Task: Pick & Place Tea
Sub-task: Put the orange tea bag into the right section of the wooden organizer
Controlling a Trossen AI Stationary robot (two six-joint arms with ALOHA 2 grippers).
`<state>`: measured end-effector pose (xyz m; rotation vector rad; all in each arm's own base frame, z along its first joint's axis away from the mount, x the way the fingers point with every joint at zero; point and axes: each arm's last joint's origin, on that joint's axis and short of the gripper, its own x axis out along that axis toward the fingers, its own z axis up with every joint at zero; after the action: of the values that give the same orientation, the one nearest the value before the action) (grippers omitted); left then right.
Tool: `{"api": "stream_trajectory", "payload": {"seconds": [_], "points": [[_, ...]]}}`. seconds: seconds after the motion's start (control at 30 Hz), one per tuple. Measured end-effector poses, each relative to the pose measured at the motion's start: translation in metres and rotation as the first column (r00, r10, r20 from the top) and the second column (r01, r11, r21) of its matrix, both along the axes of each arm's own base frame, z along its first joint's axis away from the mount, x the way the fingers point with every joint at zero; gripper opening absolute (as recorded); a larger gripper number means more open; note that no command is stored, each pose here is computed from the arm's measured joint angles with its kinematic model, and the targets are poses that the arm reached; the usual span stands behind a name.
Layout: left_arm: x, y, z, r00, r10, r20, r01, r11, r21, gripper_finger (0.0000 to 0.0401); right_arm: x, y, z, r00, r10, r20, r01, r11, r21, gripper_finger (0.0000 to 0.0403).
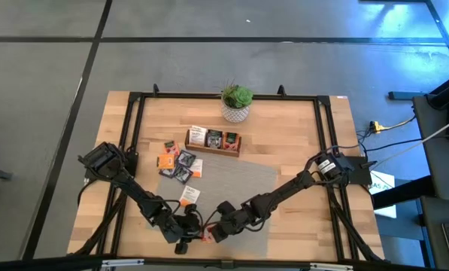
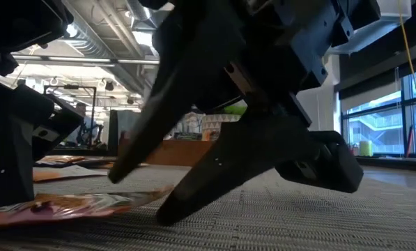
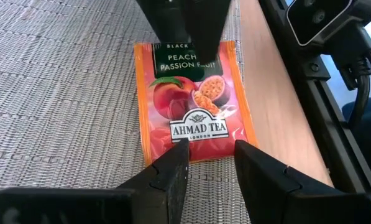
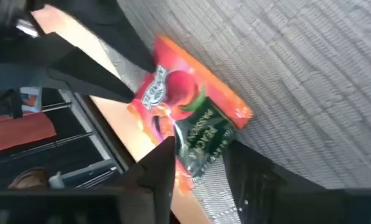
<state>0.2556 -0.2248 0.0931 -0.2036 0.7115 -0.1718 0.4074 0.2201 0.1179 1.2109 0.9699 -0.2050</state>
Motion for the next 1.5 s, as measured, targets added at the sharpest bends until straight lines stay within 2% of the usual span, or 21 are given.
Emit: {"api": "stream_trajectory", "payload": {"seconds": [0.27, 0.53, 0.73, 0.83, 1.0, 1.1, 1.2, 1.37, 1.5], "points": [[0.000, 0.000, 0.000, 1.000, 0.000, 0.000, 0.000, 1.000, 0.000, 0.0127, -0.001, 0.000, -0.001, 1.000, 0.002, -0.008, -0.002, 1.000, -0.009, 0.0061], [0.000, 0.000, 0.000, 1.000, -0.002, 0.001, 0.002, 1.000, 0.000, 0.0127, -0.001, -0.001, -0.001, 0.999, 0.036, 0.019, -0.035, 0.998, -0.059, 0.0008], [-0.001, 0.001, 0.008, 0.999, -0.038, 0.003, 0.038, 0.999, 0.010, 0.0127, -0.001, -0.001, 0.000, 0.996, 0.075, 0.042, -0.071, 0.992, -0.107, 0.0004], [-0.002, 0.002, 0.021, 0.997, -0.065, 0.031, 0.064, 0.998, 0.008, 0.0128, -0.001, -0.002, 0.005, 0.993, 0.103, 0.055, -0.096, 0.987, -0.129, 0.0004], [-0.006, 0.008, 0.049, 0.993, -0.098, 0.068, 0.095, 0.995, 0.040, 0.0128, -0.007, -0.007, 0.033, 0.983, 0.168, 0.080, -0.150, 0.970, -0.190, 0.0002], [-0.013, 0.016, 0.072, 0.993, -0.095, 0.073, 0.091, 0.994, 0.052, 0.0128, -0.019, -0.019, 0.061, 0.979, 0.199, 0.044, -0.178, 0.941, -0.288, 0.0002], [-0.023, 0.028, 0.094, 0.995, -0.065, 0.072, 0.058, 0.995, 0.087, 0.0128, -0.034, -0.044, 0.097, 0.979, 0.205, -0.003, -0.189, 0.896, -0.401, 0.0002], [-0.041, 0.047, 0.124, 0.993, -0.056, 0.104, 0.035, 0.980, 0.195, 0.0128, -0.056, -0.107, 0.145, 0.974, 0.203, -0.098, -0.222, 0.790, -0.571, 0.0002], [-0.048, 0.058, 0.140, 0.987, 0.014, 0.161, -0.049, 0.975, 0.217, 0.0128, -0.061, -0.168, 0.160, 0.962, 0.201, -0.187, -0.274, 0.699, -0.660, 0.0001]]}}
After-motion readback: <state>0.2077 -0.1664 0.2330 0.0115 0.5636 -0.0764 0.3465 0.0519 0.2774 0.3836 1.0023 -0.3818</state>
